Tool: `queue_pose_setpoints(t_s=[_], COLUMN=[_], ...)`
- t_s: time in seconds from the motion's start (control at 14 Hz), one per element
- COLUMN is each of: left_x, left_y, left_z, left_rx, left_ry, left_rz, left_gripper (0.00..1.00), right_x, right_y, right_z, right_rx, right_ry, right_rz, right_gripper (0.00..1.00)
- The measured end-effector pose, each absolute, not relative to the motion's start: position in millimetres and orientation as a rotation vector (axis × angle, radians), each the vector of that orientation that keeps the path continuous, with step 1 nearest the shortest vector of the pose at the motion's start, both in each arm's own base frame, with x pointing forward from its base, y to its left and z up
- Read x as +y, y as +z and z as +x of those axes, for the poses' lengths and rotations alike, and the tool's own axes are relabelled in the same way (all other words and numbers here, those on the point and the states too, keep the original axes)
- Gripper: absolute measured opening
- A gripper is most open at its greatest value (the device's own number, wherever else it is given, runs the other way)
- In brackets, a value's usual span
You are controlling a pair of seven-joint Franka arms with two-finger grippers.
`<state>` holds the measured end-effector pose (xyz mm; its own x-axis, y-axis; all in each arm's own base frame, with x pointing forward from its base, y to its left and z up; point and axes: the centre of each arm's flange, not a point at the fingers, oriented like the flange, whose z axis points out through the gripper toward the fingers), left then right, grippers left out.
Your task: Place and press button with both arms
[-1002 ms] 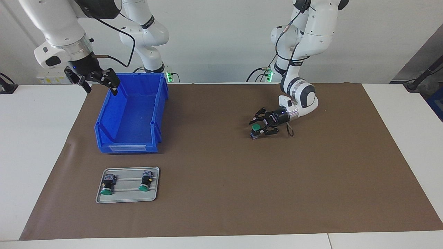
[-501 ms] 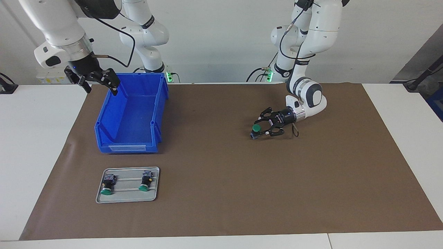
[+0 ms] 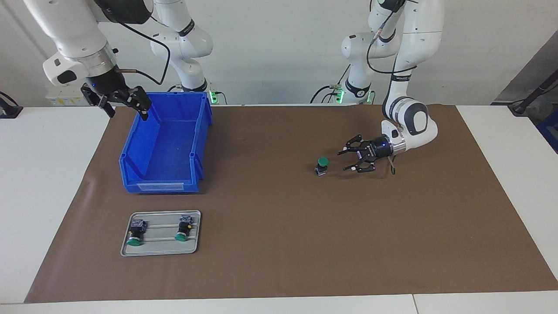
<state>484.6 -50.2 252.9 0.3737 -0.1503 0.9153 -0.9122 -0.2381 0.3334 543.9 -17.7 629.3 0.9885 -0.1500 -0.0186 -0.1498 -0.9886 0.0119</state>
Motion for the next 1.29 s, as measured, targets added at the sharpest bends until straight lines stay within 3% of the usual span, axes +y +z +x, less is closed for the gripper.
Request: queue_pose_setpoints(t_s=[0.21,0.57,0.64,0.79,0.86,1.29], left_x=[-19.7,-7.5,-7.0,-6.2,-8.0,-69.4], left_y=[281.6,377.5,392.3,410.5,419.0,491.9], left_z=[499.6,523.4,523.4,521.1,521.2,529.8], left_rx=[-0.977,-1.004,-0.975,-0.920,-0.912,-0.590], left_ry=[0.891,0.611,0.575,0.493,0.441,0.131], left_rz=[1.721,1.990,2.045,2.149,2.205,2.653], left_gripper=[0.61,0.64,0.69,0.94,1.00,1.00], right_x=[-17.7,-17.7,-17.7,-17.7,-17.7,-17.7], right_y=[629.3,629.3,629.3,629.3,629.3,629.3], right_z=[543.9,543.9,543.9,543.9,543.9,543.9], right_rx=[-0.235,-0.235,-0.235,-0.235,-0.235,-0.235], right_ry=[-0.030,-0.030,-0.030,-0.030,-0.030,-0.030], right_rz=[3.122,3.122,3.122,3.122,3.122,3.122], right_gripper=[1.00,1.00,1.00,1.00,1.00,1.00])
